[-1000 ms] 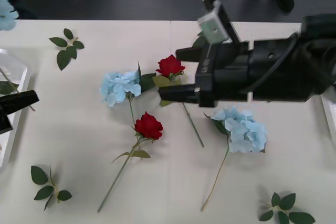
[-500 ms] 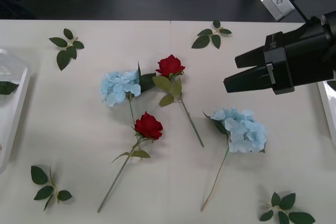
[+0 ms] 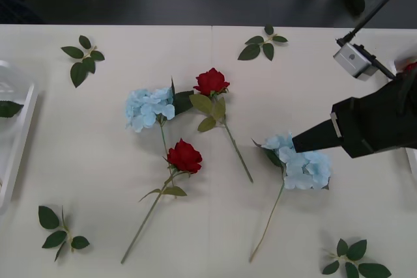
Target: Put the red flowers into the right box and the blue flowers into the left box
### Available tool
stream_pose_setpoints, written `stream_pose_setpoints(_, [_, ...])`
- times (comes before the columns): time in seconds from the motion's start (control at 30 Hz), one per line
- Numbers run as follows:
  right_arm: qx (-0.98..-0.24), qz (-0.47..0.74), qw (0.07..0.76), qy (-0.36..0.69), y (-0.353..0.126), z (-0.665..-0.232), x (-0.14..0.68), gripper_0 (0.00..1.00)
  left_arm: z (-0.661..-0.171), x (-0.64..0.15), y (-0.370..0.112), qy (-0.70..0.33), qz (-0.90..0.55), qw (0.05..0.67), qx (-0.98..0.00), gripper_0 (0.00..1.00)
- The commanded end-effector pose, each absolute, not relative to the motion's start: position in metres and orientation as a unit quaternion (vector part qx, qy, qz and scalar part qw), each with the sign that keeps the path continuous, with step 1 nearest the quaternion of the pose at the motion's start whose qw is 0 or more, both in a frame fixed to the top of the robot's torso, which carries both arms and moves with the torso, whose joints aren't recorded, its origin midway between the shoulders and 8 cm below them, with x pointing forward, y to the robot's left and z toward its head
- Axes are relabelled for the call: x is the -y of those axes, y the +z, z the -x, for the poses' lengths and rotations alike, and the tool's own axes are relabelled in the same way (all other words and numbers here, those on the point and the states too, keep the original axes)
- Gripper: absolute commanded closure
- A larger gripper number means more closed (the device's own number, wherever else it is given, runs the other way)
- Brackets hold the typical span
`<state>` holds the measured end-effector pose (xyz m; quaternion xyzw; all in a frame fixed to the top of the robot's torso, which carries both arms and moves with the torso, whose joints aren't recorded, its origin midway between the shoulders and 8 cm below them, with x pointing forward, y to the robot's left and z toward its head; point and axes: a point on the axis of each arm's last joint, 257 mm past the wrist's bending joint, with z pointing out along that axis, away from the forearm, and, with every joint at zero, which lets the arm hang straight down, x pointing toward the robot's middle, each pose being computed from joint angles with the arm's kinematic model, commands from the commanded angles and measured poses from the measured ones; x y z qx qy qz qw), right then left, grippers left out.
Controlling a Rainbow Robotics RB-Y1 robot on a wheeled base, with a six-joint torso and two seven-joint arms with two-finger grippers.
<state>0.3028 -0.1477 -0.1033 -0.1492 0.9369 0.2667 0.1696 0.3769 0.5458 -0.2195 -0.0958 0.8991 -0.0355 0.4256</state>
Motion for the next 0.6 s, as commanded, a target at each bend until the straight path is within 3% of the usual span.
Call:
stream_pose_setpoints(0.03, [-0.955, 0.065, 0.156, 0.245, -0.131, -0.293, 0.161, 0.00, -0.393, -0.571, -0.214, -0.012, 0.110, 0.418, -0.902, 0.98])
stream_pose_setpoints(0.5, [-0.968, -0.054, 0.167, 0.180, -0.208, -0.274, 0.205, 0.00, -0.394, -0.605, -0.246, 0.067, 0.101, 0.350, -0.929, 0.94])
stream_pose_setpoints(0.53, [-0.967, -0.061, 0.166, 0.181, -0.211, -0.273, 0.205, 0.00, -0.394, -0.604, -0.246, 0.067, 0.099, 0.350, -0.929, 0.91])
stream_pose_setpoints(0.6, [-0.966, -0.074, 0.165, 0.184, -0.217, -0.271, 0.203, 0.00, -0.396, -0.601, -0.247, 0.062, 0.098, 0.351, -0.929, 0.67])
